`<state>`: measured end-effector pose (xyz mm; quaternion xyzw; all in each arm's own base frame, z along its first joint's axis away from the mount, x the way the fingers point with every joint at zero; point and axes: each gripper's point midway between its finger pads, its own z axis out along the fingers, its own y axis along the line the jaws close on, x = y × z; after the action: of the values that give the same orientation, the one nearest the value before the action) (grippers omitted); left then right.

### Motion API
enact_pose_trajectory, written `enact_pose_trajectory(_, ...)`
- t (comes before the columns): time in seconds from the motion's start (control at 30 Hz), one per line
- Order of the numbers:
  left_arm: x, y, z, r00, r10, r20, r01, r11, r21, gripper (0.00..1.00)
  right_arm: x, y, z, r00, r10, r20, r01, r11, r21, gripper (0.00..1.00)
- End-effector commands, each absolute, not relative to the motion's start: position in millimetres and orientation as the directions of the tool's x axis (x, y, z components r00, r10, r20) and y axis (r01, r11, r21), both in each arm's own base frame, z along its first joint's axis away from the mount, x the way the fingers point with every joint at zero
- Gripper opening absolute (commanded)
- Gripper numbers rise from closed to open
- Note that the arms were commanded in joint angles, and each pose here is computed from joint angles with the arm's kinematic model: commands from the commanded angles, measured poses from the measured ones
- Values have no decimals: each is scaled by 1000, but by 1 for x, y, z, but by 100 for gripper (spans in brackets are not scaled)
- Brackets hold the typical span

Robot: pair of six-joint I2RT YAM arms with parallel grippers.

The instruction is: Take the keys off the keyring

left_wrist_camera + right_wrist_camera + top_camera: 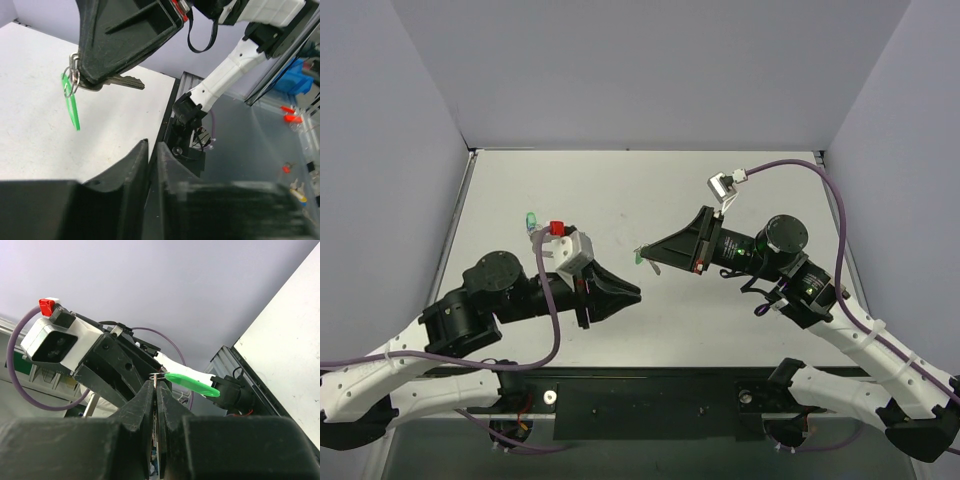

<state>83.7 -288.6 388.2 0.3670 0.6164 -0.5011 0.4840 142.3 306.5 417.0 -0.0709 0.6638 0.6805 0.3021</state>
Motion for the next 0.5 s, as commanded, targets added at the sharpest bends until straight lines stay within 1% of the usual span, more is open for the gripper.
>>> enact_pose_trajectory(0.0, 83, -274, 421, -221, -151, -964, 938, 237, -252, 38, 135, 302, 443, -774, 337, -537, -570, 1, 822, 0)
enact_pose_trajectory(0.03, 84, -273, 421, -219, -155, -963, 937, 242, -252, 43, 134, 302, 442, -776, 329, -538, -570, 0, 822, 0)
enact_pose_trajectory(0.07, 84, -270, 422, -217, -163, -962, 935, 247, -253, 50, 133, 303, 440, -775, 322, -543, -574, 0, 819, 0)
enact_pose_trajectory(0.13, 85, -268, 423, -215, -168, -962, 933, 257, -253, 55, 127, 302, 436, -768, 296, -568, -595, 0, 804, 0)
enact_pose_trajectory(0.3, 93, -260, 426, -219, -202, -955, 911, 308, -275, 62, 127, 292, 404, -712, 234, -662, -649, 139, 748, 0)
enact_pose_trajectory(0.47, 94, -260, 430, -205, -219, -954, 913, 307, -267, 63, 112, 289, 416, -695, 235, -679, -688, 57, 724, 0)
